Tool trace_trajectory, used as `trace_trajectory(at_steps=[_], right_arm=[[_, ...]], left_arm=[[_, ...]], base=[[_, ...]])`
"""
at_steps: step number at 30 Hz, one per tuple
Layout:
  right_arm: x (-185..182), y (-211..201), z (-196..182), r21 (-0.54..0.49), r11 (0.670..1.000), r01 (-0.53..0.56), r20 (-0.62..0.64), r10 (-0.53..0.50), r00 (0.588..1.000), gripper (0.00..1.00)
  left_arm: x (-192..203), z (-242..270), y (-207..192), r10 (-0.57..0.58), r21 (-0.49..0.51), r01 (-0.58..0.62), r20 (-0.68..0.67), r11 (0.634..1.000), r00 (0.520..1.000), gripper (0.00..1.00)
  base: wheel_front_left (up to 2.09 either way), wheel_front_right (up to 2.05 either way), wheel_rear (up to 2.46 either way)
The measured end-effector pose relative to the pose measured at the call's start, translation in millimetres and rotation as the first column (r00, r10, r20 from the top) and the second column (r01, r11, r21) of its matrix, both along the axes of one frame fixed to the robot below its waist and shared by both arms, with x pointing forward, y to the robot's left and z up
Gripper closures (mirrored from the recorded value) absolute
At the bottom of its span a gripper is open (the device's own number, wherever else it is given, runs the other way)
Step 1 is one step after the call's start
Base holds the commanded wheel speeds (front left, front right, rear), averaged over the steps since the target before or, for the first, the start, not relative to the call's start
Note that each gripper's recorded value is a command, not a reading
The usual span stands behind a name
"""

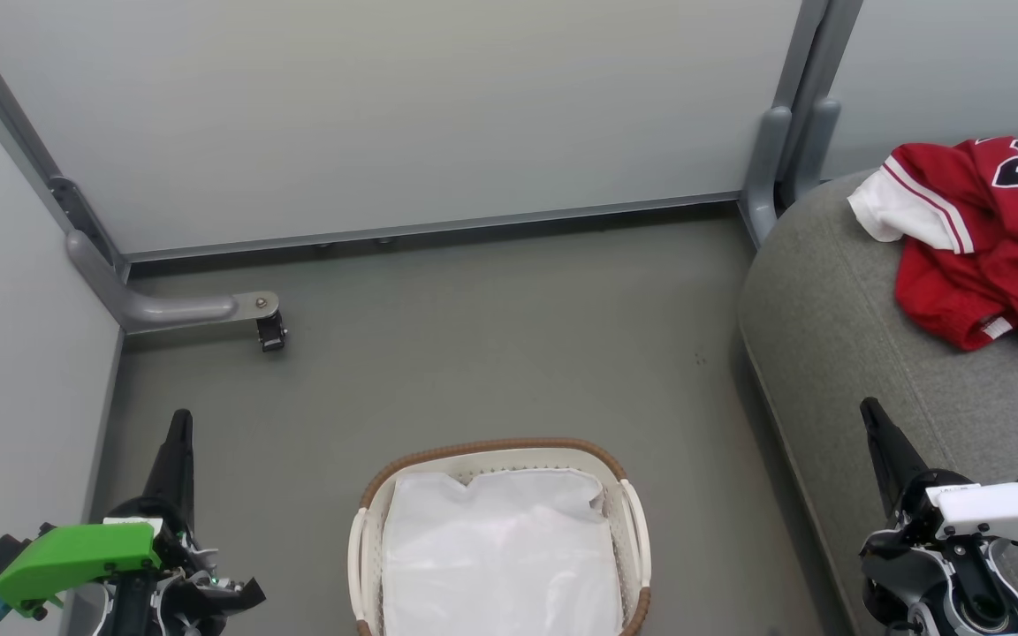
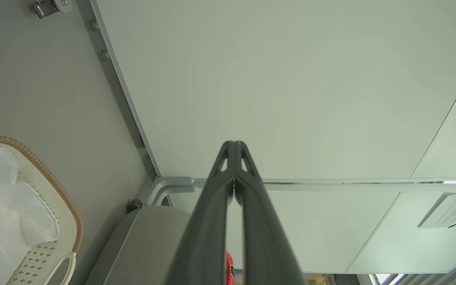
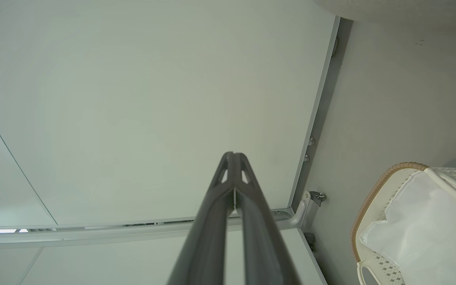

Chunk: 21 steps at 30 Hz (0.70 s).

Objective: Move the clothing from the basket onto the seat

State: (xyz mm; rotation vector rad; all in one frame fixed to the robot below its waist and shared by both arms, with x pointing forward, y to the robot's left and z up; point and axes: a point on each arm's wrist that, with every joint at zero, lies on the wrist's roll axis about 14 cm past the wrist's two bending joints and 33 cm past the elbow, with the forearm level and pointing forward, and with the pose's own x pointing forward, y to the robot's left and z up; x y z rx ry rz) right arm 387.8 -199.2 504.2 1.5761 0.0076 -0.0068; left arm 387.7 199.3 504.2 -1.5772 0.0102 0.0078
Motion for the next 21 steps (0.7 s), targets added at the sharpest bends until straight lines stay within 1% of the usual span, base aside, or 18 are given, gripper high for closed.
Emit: trace_trajectory(at_steps=[21], right_arm=[[0.0, 0.0, 0.1, 0.000, 1.000, 0.000, 0.000, 0.000, 1.000, 1.00]], left_arm=[[-0.1, 0.0, 0.2, 0.001, 0.000, -0.001, 0.000, 1.000, 1.000, 1.00]], base=[[0.00, 0.00, 0.00]])
